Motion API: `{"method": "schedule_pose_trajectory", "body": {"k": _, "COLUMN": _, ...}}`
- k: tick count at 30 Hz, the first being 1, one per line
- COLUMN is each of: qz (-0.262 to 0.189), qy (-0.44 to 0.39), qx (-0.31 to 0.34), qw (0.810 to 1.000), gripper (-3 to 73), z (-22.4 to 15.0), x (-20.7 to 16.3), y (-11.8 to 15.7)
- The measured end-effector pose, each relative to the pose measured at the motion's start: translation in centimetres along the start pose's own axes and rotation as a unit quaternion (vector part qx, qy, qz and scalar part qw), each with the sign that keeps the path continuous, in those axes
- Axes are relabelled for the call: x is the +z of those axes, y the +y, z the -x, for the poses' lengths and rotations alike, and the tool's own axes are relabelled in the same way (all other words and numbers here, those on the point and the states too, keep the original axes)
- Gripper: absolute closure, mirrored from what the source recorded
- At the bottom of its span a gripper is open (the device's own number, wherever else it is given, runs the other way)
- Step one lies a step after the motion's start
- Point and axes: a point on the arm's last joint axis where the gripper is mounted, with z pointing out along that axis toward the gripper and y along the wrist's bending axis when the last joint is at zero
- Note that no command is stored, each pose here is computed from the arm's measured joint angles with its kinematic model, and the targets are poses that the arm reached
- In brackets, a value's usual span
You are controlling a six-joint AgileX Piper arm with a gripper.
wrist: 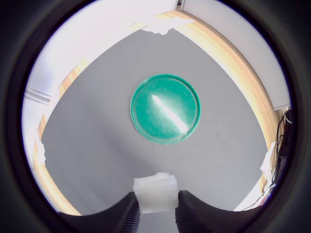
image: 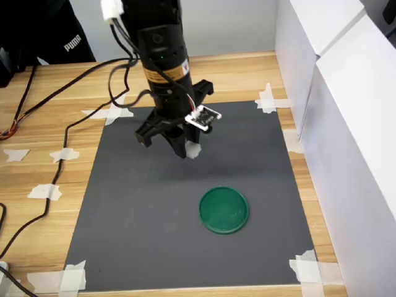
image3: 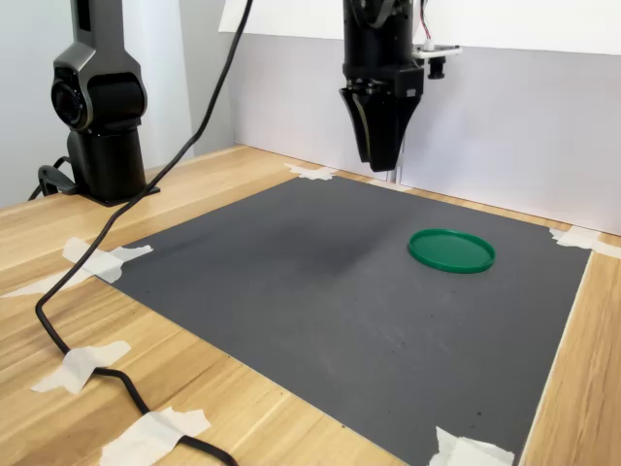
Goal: Grasp a white terminal and put it on the green lid.
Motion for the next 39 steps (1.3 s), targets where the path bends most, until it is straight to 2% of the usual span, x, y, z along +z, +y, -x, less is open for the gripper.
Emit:
{"method": "schedule_pose_trajectory", "body": {"k": 4, "qz": 0.001, "qy": 0.002, "qx": 0.000, "qw": 1.000, "gripper": 40.3, "z": 1.7, "x": 1.1, "y": 0.4}}
{"method": "schedule_pose_trajectory", "body": {"k": 12, "qz": -0.016, "qy": -0.021, "qx": 0.012, "qw": 1.000, "gripper": 40.3, "z": 4.5, "x": 1.5, "y": -0.7}}
{"method": "schedule_pose_trajectory", "body": {"k": 27, "qz": -0.007, "qy": -0.002, "qx": 0.010, "qw": 1.000, "gripper": 39.7, "z": 4.9, "x": 4.0, "y": -1.0}}
{"method": "schedule_pose_trajectory", "body": {"k": 29, "qz": -0.006, "qy": 0.000, "qx": 0.005, "qw": 1.000, "gripper": 35.5, "z": 4.9, "x": 4.0, "y": -1.0}}
{"method": "schedule_pose_trajectory", "body": {"k": 31, "qz": -0.006, "qy": 0.000, "qx": 0.004, "qw": 1.000, "gripper": 27.4, "z": 4.9, "x": 4.0, "y": -1.0}}
{"method": "schedule_pose_trajectory", "body": {"k": 35, "qz": -0.006, "qy": 0.005, "qx": 0.002, "qw": 1.000, "gripper": 7.3, "z": 4.8, "x": 4.0, "y": -1.0}}
{"method": "schedule_pose_trajectory", "body": {"k": 39, "qz": -0.003, "qy": 0.009, "qx": 0.002, "qw": 1.000, "gripper": -0.8, "z": 4.7, "x": 4.0, "y": -1.0}}
